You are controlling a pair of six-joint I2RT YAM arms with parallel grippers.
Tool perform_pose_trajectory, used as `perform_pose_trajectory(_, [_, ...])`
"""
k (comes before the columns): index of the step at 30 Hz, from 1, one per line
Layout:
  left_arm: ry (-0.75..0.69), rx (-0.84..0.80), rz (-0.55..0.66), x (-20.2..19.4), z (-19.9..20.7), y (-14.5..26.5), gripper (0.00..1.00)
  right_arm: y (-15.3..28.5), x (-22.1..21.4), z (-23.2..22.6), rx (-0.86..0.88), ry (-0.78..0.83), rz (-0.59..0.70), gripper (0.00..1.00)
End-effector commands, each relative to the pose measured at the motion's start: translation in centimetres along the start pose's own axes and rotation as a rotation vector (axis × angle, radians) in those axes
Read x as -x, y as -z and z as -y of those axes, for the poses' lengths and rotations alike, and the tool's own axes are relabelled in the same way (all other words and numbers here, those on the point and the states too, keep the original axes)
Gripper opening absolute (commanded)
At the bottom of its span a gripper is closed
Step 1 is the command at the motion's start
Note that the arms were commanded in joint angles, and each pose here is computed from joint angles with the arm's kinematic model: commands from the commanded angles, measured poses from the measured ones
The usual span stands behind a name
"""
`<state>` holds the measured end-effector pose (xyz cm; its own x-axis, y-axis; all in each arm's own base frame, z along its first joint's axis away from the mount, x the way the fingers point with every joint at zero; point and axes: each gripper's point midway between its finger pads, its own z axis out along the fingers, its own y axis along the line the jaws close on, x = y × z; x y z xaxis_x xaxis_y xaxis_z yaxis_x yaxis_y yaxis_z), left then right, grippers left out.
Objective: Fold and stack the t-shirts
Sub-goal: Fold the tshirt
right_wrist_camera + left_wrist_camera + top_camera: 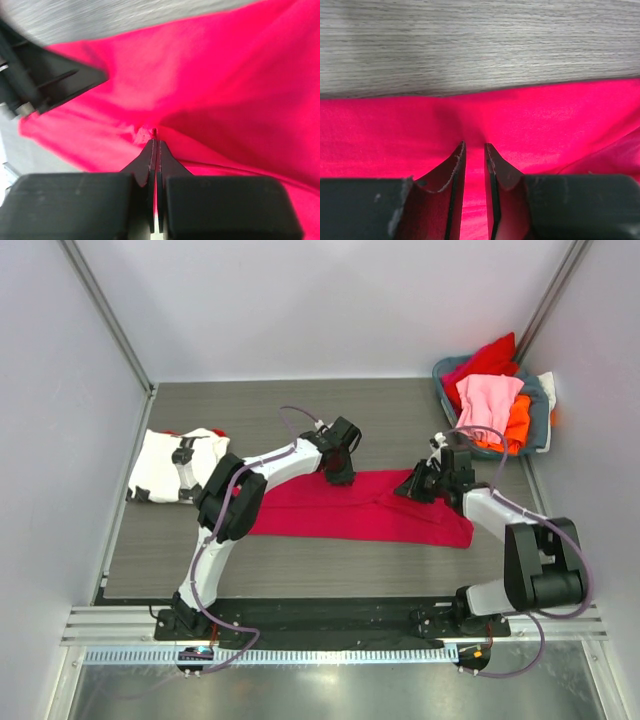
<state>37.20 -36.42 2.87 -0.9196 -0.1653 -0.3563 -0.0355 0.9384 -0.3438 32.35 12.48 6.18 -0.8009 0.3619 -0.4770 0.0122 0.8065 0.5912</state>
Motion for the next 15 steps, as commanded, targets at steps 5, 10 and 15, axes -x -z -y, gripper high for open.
perform_pose_trajectory(5, [-0.059, -0.031, 0.025, 1.2, 1.1, 1.6, 0.21, 3.1, -5.2, -1.5, 0.104, -0.093, -0.062, 0.25])
perform_pose_trajectory(10, [-0.097, -0.051, 0.04, 1.5, 1.3, 2.6, 0.22, 5.2, -6.4, -2.1, 0.126, -0.084, -0.051, 0.58])
perform_pose_trajectory(15, [-0.135, -0.095, 0.056, 1.4, 2.7, 4.3, 0.22, 7.1, -3.1, 0.0, -0.072, -0.055, 0.106, 0.56])
